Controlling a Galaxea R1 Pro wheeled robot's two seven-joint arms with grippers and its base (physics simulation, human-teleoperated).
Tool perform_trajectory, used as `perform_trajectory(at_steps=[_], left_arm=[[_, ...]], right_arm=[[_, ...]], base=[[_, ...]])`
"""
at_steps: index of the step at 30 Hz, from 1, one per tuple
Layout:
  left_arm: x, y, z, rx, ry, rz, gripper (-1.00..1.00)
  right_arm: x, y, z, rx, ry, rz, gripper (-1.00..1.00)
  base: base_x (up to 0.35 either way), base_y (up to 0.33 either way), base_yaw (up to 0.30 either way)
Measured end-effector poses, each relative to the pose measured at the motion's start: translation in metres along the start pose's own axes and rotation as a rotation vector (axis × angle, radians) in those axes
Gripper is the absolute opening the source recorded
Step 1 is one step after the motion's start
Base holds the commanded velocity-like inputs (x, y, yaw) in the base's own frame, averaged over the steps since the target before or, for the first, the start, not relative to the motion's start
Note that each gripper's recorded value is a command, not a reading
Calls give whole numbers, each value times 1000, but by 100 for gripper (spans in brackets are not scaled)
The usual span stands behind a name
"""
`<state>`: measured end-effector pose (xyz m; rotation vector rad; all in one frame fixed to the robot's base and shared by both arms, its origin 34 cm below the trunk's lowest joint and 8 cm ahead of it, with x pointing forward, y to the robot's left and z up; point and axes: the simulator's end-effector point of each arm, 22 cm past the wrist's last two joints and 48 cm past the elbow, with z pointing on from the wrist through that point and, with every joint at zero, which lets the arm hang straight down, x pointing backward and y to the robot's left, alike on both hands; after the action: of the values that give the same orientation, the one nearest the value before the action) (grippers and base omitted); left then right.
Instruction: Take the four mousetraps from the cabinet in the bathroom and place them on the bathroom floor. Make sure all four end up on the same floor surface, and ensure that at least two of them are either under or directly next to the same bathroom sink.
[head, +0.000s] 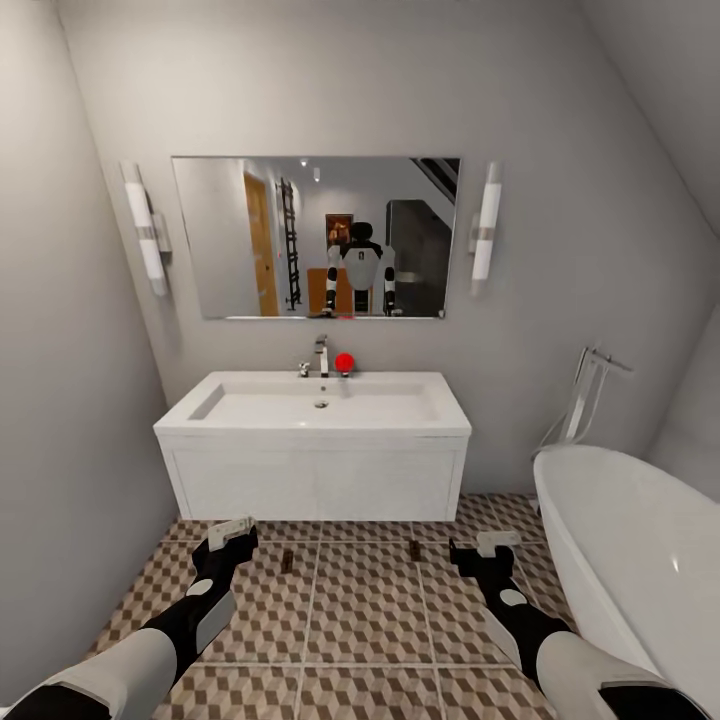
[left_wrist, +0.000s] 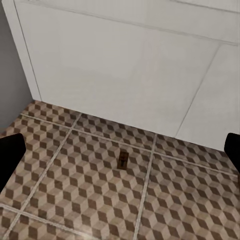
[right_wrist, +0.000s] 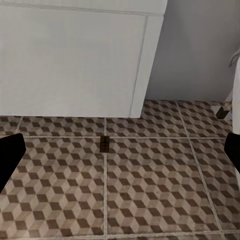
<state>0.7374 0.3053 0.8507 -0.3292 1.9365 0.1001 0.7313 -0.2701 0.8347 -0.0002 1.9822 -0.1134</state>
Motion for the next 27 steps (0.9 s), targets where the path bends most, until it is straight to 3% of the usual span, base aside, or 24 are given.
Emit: perform_trajectory(at_steps=[15, 22, 27], left_arm=[[-9, 3, -10, -6, 11, 4, 100], [16, 22, -20, -41, 72, 27, 100], [46, 44, -33, -76, 145, 56, 100]], right_arm=[[-4, 0, -12, -3, 20, -2, 100], [2, 0, -19, -4, 47, -2, 100], [25, -1, -30, -6, 104, -8, 100]], base=[[0, 0, 0], [0, 0, 0], [0, 0, 0]])
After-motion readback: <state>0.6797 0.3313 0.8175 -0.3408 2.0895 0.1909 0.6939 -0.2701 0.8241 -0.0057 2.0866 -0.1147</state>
